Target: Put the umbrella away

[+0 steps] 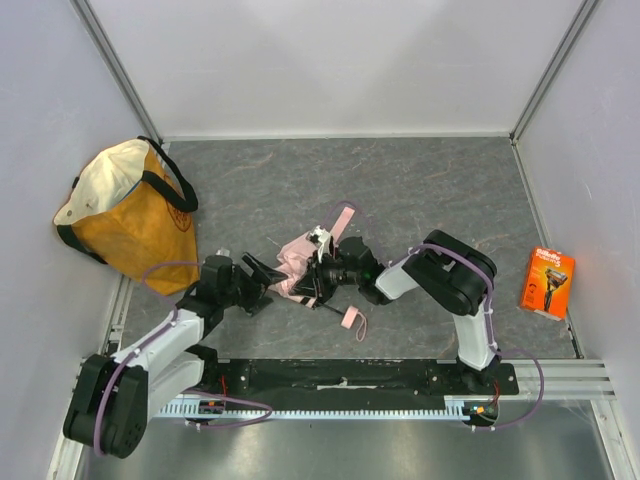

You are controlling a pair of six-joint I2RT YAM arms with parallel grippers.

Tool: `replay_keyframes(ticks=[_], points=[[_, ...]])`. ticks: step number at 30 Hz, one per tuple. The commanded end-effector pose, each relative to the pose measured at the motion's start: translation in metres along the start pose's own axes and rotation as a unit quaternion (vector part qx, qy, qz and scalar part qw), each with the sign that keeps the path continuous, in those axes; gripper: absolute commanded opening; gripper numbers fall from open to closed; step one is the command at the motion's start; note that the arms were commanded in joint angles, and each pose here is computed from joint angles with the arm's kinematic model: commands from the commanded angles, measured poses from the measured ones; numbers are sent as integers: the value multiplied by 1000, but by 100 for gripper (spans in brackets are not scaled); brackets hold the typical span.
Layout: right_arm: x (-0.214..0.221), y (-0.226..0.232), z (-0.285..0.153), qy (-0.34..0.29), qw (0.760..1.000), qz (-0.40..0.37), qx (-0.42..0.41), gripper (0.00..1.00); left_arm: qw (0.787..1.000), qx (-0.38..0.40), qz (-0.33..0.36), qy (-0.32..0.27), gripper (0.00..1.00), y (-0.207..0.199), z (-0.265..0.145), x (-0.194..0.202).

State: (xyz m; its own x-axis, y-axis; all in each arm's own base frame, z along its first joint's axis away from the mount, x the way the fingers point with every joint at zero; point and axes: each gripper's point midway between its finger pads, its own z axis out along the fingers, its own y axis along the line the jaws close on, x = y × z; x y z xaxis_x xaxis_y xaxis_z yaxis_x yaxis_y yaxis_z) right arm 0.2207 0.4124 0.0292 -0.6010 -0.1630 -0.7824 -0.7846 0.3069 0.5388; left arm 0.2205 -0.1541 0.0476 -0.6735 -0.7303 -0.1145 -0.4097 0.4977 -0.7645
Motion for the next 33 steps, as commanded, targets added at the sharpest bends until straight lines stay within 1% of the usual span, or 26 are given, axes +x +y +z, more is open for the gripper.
replay_keyframes(ticks=[1,4,7,12,16,18,20,21,22,23,26,28,29,30,32,33], points=[[108,-4,-28,169,967,188,-15,0,1000,8,23,9,93,5,6,3],[103,-4,-25,164,963,214,-28,0,999,9,23,25,94,4,11,7],[99,-3,-20,167,958,231,-39,0,999,29,22,19,94,-1,15,6],[91,-3,-10,173,949,257,-55,0,999,18,28,36,94,5,21,18],[84,-4,-9,171,948,260,-59,0,1000,-4,23,17,94,22,23,16],[82,-2,-9,174,947,261,-67,0,999,-15,28,8,91,27,25,14],[82,0,-9,179,945,263,-76,0,999,-18,40,6,80,26,28,11],[84,-1,-9,186,943,266,-74,0,999,-25,43,7,70,27,30,10],[87,-2,-10,193,943,264,-68,0,998,-33,46,8,63,28,31,9],[87,-3,-10,195,944,259,-64,0,998,-44,45,10,59,31,32,9],[85,-4,-13,195,946,252,-52,0,997,-59,42,14,40,36,33,10],[86,-7,-15,201,949,240,-35,0,997,-65,38,18,26,39,34,11],[85,-9,-16,203,951,230,-24,3,997,-67,36,21,18,41,34,12],[85,-11,-17,206,953,222,-13,6,997,-69,34,25,13,42,34,14],[82,-17,-18,211,957,199,17,9,996,-72,28,35,5,44,34,18],[81,-20,-18,214,959,184,34,13,996,-77,24,38,2,47,34,19]])
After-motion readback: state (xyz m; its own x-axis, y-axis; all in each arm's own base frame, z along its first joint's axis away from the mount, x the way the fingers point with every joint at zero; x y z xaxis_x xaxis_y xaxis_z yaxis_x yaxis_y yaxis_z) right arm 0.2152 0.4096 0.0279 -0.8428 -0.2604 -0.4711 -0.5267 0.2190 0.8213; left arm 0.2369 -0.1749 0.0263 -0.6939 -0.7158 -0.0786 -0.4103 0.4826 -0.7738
